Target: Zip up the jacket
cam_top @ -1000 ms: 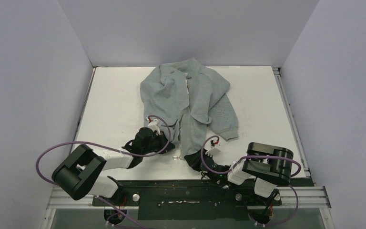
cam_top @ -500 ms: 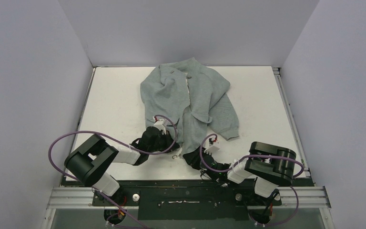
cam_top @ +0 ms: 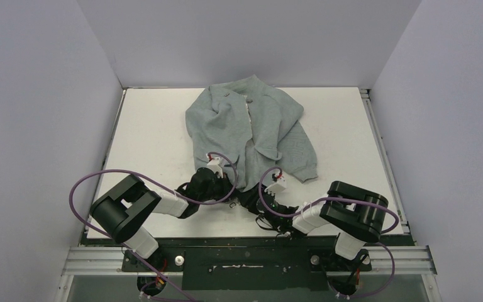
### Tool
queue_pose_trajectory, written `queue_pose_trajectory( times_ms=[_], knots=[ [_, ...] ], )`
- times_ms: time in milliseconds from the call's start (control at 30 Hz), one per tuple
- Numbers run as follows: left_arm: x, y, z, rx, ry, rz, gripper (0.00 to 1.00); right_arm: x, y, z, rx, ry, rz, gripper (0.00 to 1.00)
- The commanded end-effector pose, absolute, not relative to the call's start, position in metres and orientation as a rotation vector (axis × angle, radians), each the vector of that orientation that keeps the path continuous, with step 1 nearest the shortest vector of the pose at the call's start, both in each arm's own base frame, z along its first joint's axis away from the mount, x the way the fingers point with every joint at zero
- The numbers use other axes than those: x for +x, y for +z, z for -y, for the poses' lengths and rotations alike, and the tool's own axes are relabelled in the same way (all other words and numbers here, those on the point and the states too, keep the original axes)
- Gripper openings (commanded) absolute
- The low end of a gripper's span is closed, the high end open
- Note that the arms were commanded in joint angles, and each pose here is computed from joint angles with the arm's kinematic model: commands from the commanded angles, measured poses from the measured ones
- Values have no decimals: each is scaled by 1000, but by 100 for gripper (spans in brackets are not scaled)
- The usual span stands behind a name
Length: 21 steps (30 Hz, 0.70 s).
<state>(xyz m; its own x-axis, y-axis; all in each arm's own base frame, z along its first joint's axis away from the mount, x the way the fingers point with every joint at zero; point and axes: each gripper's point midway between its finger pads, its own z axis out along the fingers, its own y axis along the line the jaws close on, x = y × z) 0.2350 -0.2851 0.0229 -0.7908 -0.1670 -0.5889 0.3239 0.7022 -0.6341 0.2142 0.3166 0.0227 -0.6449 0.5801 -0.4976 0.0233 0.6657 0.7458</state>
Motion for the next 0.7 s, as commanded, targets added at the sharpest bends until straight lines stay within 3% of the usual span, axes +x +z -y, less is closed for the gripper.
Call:
queue_pose_trajectory(
  times_ms=[0, 667],
  knots=[
    [235, 30, 293, 146, -1043, -2247, 0, 195, -39, -273, 404, 643, -2316, 34],
    [235, 31, 295, 148, -1055, -2243, 0, 180, -48, -284, 149, 772, -2456, 27]
  ],
)
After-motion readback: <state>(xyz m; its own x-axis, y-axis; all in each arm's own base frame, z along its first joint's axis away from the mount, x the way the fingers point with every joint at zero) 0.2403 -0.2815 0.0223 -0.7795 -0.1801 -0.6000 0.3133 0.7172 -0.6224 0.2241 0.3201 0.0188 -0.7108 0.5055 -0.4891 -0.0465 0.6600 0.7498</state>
